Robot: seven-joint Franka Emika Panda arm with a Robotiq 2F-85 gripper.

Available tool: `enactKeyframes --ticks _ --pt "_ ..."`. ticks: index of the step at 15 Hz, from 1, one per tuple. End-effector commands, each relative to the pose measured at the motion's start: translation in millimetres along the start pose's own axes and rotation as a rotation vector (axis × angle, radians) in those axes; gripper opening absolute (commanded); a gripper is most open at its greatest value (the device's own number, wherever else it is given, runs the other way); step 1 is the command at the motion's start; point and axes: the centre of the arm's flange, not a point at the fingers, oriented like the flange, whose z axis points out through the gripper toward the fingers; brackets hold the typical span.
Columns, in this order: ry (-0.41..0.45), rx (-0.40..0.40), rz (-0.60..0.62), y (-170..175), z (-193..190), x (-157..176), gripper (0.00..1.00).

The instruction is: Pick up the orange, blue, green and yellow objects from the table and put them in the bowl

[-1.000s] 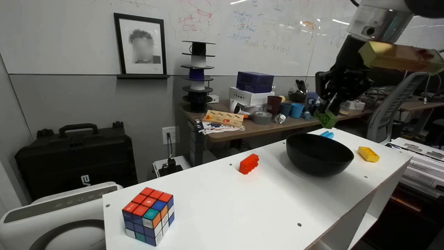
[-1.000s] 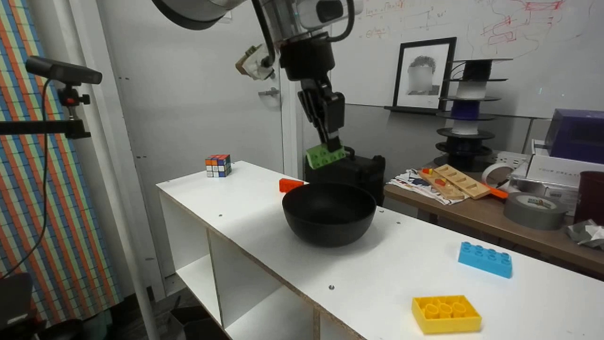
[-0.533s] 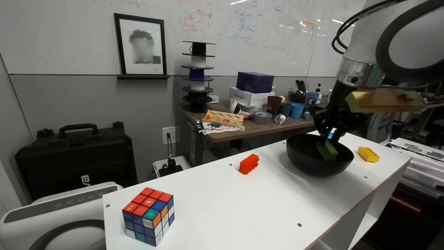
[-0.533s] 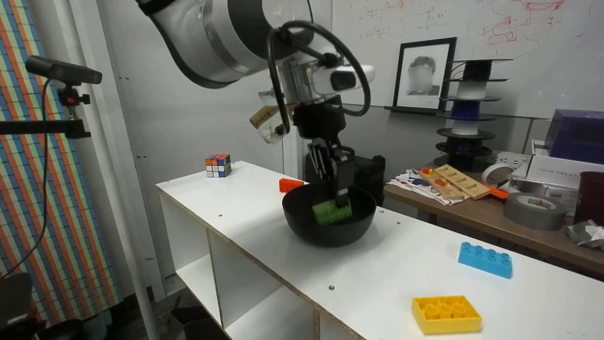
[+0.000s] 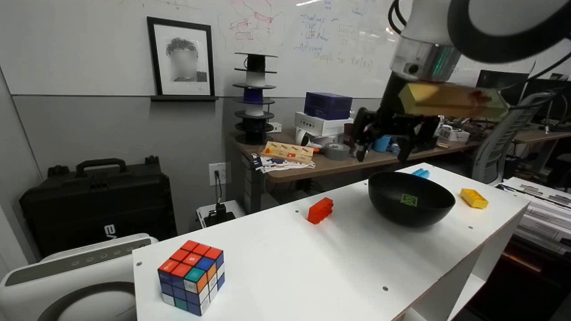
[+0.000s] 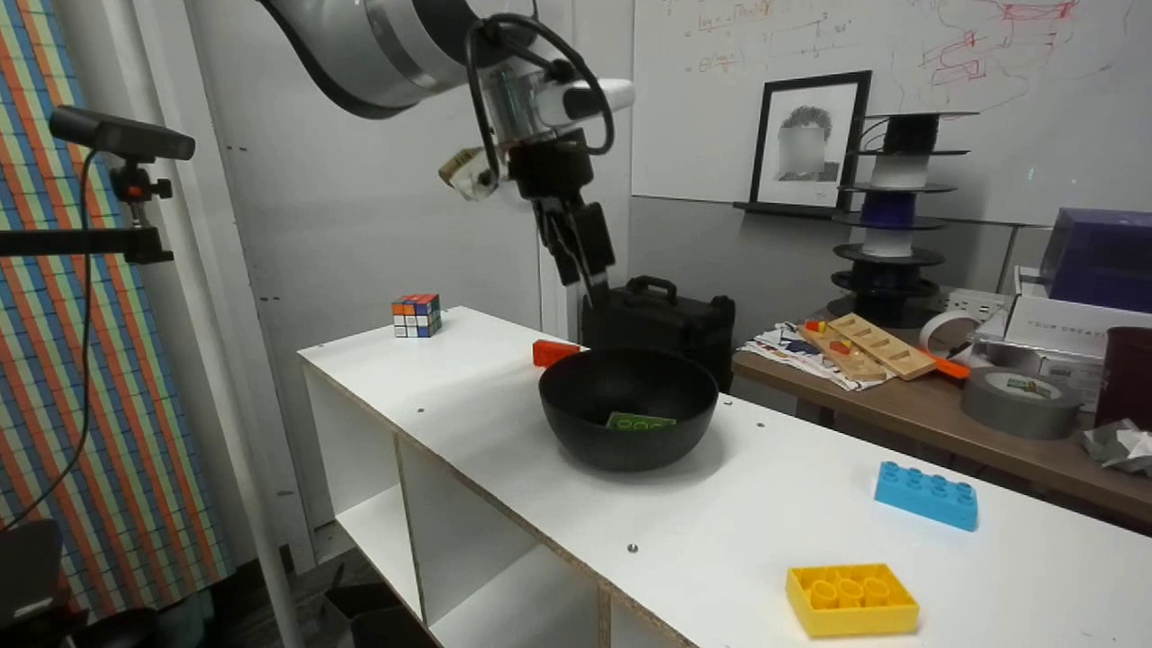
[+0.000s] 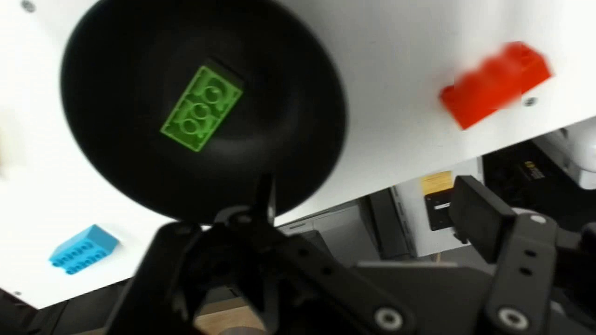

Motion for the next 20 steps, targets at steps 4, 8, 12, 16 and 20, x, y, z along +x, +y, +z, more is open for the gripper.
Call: enactKeyframes --ticks 4,8,12,16,20 --pt "-0.066 0.167 0.205 -87.3 -39.0 -12.5 1.0" --pt "-0.086 0.151 0.402 -77.3 2.6 -12.3 1.0" --pt "-0.16 0.126 0.522 -79.2 47.6 7.8 1.0" --pt "-0.158 0.091 0.568 -89.1 75.7 25.9 1.0" --pt "-0.202 0.042 0.586 -87.8 102.2 30.4 0.89"
